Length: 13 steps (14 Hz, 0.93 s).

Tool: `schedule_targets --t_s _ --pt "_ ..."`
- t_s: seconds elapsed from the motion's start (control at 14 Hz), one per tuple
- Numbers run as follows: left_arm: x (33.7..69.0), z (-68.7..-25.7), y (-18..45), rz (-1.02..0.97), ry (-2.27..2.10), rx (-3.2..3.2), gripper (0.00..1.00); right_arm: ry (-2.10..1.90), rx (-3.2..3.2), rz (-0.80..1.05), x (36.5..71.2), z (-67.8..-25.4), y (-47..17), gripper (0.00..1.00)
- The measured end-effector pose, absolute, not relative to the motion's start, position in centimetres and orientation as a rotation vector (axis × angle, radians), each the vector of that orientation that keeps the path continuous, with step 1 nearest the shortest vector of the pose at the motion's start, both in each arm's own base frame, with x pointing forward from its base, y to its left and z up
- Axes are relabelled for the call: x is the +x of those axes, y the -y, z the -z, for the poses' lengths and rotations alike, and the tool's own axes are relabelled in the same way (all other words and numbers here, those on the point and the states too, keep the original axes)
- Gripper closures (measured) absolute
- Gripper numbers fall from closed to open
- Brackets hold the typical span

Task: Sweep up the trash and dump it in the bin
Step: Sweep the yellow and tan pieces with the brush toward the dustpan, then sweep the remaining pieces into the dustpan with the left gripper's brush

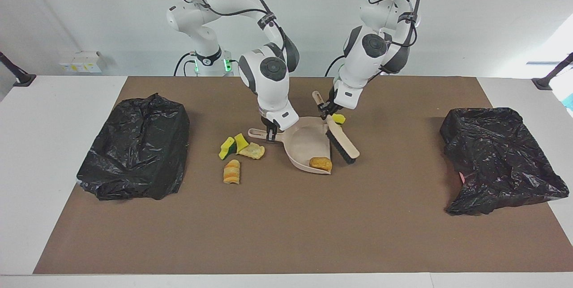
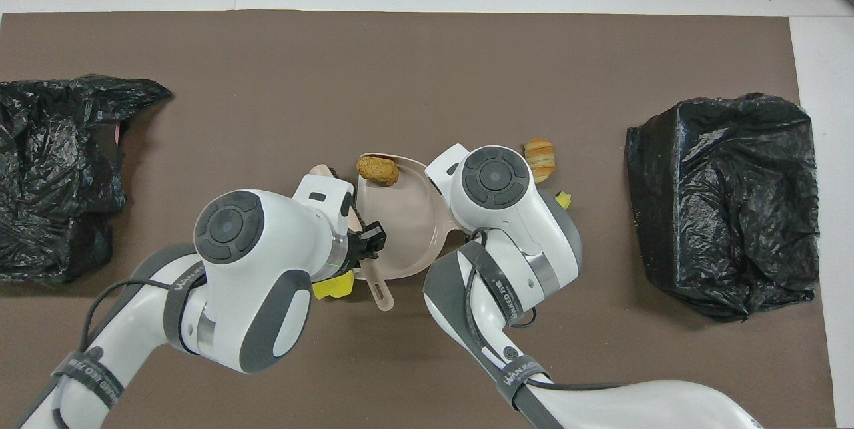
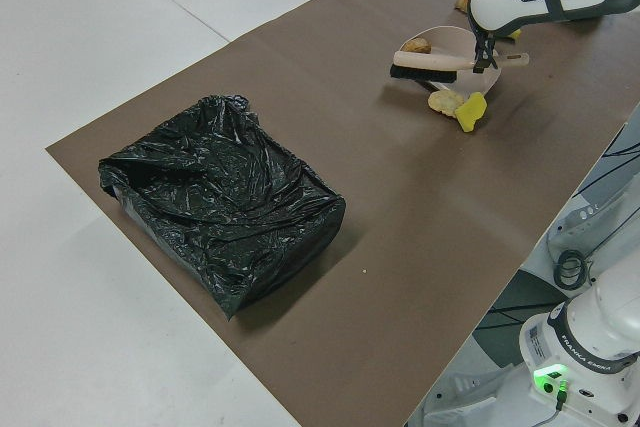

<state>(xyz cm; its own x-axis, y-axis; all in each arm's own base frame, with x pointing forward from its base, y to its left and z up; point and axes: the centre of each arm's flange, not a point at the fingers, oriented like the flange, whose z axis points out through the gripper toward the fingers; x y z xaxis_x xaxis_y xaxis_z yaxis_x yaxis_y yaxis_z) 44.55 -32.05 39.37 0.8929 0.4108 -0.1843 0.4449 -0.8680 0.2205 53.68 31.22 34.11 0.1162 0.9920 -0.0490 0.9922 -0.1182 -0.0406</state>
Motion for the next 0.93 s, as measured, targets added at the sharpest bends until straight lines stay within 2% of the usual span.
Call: schedule_targets --t_s 0.43,0.71,0.93 --pt "44.7 -41.9 34.7 0.205 -0.616 2.747 0.74 -2.089 2.335 0.101 53.9 -34.1 -30.9 0.67" --pt "44.2 -42.5 31.0 0.357 -0.610 2.888 0.74 -2.213 2.194 0.133 55.0 -34.5 -28.5 0.67" --pt "42.8 -43.1 28.2 0.396 -0.593 2.991 0.74 -2.269 2.145 0.186 55.0 -35.8 -26.9 0.67"
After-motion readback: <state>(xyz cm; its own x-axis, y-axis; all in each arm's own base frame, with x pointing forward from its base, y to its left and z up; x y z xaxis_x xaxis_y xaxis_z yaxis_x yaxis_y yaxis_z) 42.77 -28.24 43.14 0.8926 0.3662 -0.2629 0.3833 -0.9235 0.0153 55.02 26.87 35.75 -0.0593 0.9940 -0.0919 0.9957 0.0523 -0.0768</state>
